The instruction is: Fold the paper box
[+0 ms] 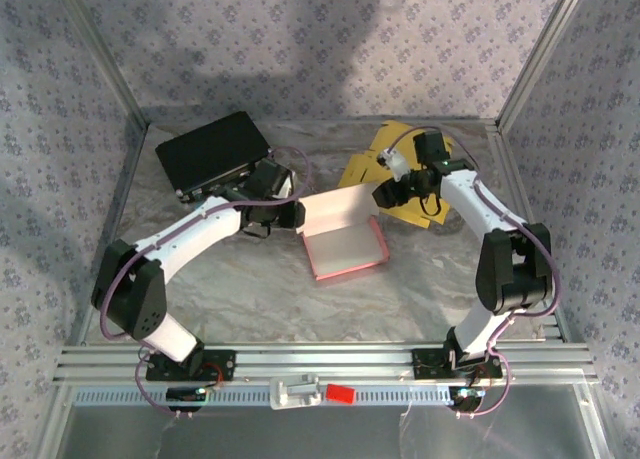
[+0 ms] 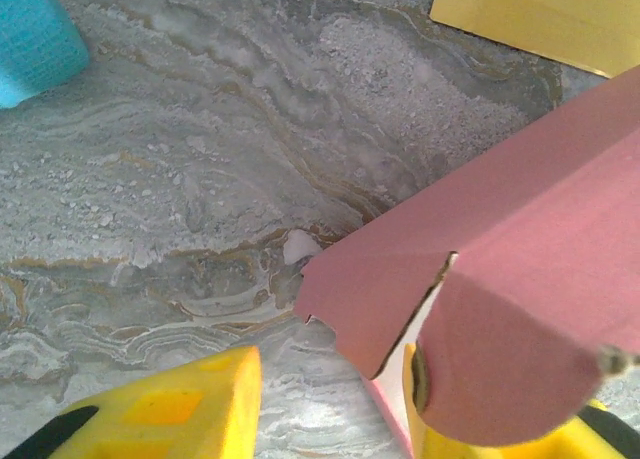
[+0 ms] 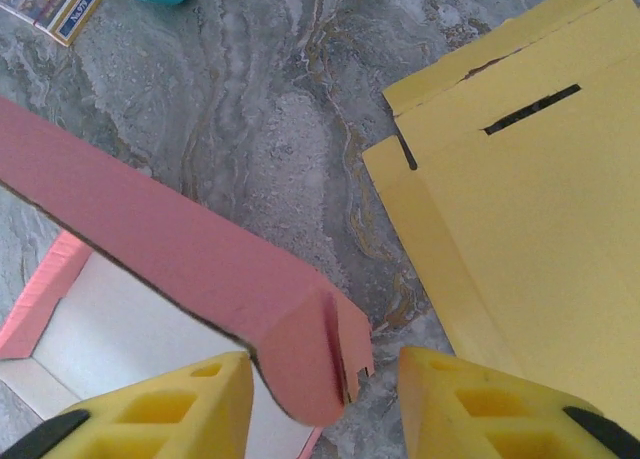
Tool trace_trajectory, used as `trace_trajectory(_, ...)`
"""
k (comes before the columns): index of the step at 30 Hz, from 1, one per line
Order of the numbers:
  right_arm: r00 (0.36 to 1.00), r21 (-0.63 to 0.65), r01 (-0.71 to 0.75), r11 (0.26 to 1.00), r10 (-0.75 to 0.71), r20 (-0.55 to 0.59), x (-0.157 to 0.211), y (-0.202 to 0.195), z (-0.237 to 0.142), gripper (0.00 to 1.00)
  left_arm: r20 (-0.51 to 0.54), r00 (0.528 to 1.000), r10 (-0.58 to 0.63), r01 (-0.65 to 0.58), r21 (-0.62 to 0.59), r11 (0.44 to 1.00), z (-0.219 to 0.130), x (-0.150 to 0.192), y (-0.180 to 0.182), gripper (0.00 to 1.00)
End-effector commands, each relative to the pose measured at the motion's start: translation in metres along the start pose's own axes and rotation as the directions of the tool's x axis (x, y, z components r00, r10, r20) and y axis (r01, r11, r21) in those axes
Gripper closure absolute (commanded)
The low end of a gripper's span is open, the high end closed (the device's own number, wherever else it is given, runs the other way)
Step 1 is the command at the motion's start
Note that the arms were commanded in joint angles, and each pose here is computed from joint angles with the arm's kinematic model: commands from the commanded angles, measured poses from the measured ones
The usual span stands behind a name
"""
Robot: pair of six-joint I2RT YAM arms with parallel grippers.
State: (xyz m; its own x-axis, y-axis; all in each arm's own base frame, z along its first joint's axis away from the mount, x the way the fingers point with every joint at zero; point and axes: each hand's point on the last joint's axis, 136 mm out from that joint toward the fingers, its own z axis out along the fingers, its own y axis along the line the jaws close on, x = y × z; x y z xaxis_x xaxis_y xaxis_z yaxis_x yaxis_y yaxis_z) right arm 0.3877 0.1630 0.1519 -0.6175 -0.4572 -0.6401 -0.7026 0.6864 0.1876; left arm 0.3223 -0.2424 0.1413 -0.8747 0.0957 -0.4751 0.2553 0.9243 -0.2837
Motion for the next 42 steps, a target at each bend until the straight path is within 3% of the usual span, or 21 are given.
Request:
trace_trajectory(1, 0.999, -0.014, 0.030, 0.999, -0.029, 0.028, -0.015, 0.003, -0.004, 0.62, 0.003, 1.000, 0.023, -0.023, 0.016, 1.000, 0.000, -0.007, -0.007, 0.61)
trace_trajectory(12, 0.999, 0.007, 0.034, 0.999, -0.034, -0.019, -0.008, 0.008, 0.002, 0.84, 0.011, 1.000, 0.024, -0.025, 0.009, 1.000, 0.004, -0.013, -0.008, 0.64)
trace_trajectory(26, 0.999, 0.115, 0.039, 0.993, -0.035, -0.034, -0.009, 0.014, -0.004, 0.97, -0.007, 1.000, 0.028, -0.028, 0.019, 0.999, 0.004, -0.016, -0.002, 0.67)
trace_trajectory(32, 0.999, 0.126, 0.031, 0.992, -0.026, -0.046, -0.006, 0.021, 0.000, 1.00, -0.013, 1.000, 0.027, -0.027, 0.008, 1.000, 0.006, -0.021, -0.002, 0.80)
trace_trajectory(42, 0.999, 0.142, 0.008, 0.990, -0.002, -0.043, -0.007, 0.024, 0.003, 1.00, -0.008, 1.000, 0.025, -0.025, -0.039, 0.999, 0.007, -0.022, 0.006, 0.94)
